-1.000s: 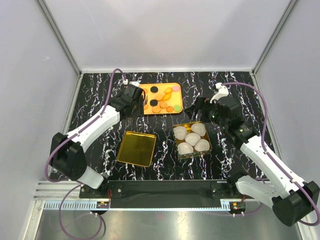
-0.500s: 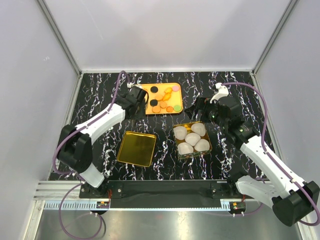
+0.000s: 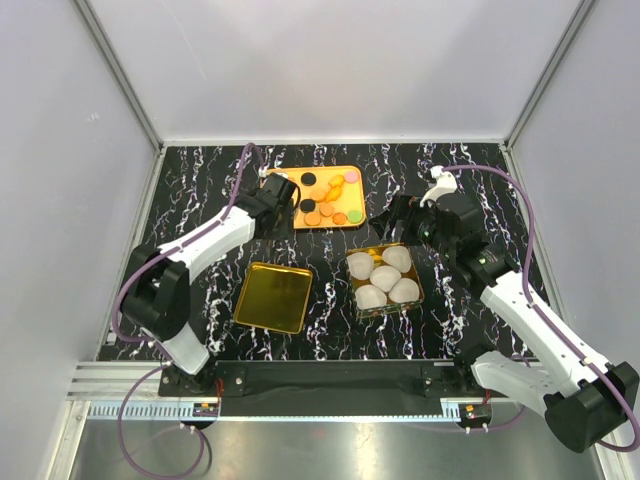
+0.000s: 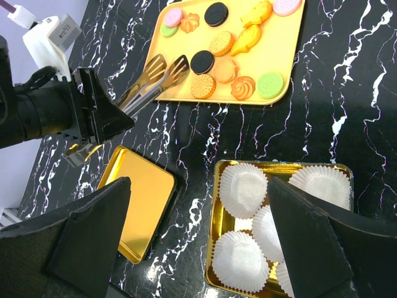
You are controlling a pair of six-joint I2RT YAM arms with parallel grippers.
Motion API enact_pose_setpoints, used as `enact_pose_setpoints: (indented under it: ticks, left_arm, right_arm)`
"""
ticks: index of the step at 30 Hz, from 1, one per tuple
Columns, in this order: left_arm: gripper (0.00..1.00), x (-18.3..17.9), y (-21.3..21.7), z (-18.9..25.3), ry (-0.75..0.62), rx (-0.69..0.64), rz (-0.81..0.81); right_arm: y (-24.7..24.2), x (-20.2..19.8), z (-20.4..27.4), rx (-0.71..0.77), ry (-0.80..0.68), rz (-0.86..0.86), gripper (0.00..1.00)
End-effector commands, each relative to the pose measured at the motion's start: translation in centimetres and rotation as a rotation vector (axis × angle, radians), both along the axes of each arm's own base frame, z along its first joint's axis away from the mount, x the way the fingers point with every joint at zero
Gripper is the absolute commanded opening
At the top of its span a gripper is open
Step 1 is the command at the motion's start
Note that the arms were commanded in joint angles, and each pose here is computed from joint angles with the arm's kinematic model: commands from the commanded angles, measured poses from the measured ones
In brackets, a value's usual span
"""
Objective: Pack the cookies
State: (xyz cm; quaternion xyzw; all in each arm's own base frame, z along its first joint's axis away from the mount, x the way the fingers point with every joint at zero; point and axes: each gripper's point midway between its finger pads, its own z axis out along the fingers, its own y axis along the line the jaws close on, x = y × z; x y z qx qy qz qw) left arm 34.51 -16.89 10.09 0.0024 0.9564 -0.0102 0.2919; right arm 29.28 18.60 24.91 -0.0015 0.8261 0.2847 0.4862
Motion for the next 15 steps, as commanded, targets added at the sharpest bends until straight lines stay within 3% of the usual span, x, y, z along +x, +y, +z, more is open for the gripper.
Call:
enact_pose_setpoints:
  ticks: [1,15]
  left_arm:
    - [0.5,1.1,-1.1,0.6,-0.041,-0.027,-0.021]
    - [0.39,1.4,-0.1,3.1,-0.09,0.005,-0.004]
  right_arm:
    - [-0.1,0.3,0.8,-0.003,-0.042,-0.007,1.0]
    - [-0.2,0.2,1.0,-0.002,-0.046,-0.01,1.0]
